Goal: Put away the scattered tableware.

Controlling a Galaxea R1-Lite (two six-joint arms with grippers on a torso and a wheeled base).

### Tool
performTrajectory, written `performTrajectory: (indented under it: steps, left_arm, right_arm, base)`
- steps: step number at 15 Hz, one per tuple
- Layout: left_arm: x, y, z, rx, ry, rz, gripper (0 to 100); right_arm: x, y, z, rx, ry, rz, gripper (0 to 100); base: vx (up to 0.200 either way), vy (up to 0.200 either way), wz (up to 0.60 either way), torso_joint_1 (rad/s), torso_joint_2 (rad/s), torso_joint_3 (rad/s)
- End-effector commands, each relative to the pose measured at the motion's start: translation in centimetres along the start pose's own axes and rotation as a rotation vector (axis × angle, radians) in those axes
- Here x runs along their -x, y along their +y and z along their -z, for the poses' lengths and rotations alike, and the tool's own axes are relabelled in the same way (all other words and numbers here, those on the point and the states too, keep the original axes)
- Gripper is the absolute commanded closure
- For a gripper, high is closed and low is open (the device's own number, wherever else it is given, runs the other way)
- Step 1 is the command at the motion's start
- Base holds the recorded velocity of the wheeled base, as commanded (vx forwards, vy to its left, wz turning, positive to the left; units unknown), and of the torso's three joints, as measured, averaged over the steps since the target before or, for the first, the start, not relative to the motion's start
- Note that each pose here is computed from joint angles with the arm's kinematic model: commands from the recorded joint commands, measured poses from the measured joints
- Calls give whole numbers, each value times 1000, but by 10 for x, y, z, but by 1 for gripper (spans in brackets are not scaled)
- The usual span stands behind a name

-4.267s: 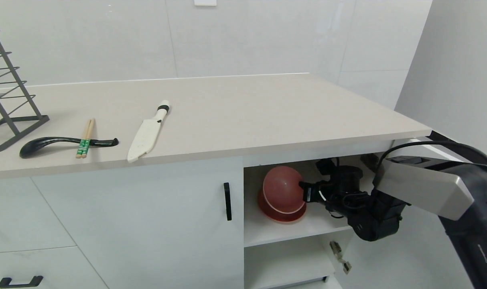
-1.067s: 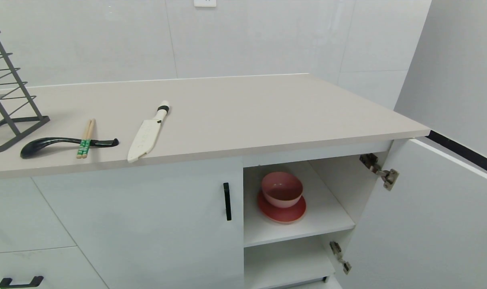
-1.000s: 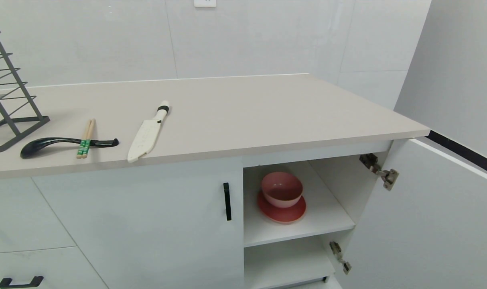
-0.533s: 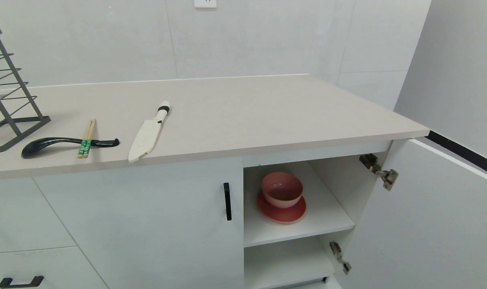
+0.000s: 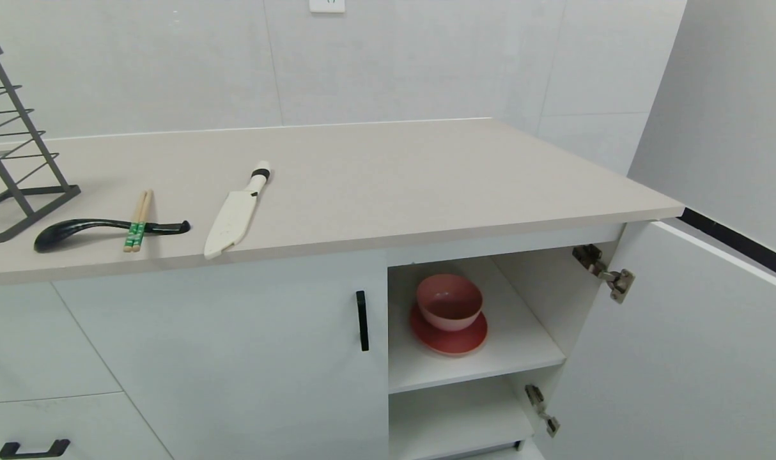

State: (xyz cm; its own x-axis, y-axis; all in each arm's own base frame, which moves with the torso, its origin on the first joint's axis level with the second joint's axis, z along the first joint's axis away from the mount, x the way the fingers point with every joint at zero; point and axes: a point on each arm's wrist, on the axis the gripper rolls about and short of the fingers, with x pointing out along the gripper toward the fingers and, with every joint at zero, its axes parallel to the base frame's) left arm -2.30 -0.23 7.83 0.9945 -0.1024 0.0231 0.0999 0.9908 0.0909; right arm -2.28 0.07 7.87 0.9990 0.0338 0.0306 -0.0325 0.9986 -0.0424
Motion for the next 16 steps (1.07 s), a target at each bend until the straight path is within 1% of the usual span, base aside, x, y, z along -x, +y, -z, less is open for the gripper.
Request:
performTrajectory:
  steps: [1, 2, 5, 15, 16]
  left_arm:
    - [0, 1, 3, 65, 38, -53, 0]
    - [0, 2, 2, 99, 27, -89, 0]
    - [0, 2, 3, 98, 30, -92, 0]
    - [0, 2, 3, 98, 29, -94, 0]
    - [0, 2, 3, 98, 30, -94, 0]
  right_arm:
    - [0, -1, 2, -28, 24, 29, 0]
    - [0, -1, 2, -33, 24, 27, 0]
    - [0, -1, 2, -37, 24, 27, 0]
    - [0, -1, 2, -37, 24, 27, 0]
    - [0, -1, 2, -37, 24, 29, 0]
  base:
    - [0, 0, 0, 0, 0, 0]
    - [0, 0, 0, 0, 0, 0]
    - [0, 0, 0, 0, 0, 0]
    - [-200, 0, 0, 3, 1, 1]
    - [-200, -200, 0, 2, 2, -2]
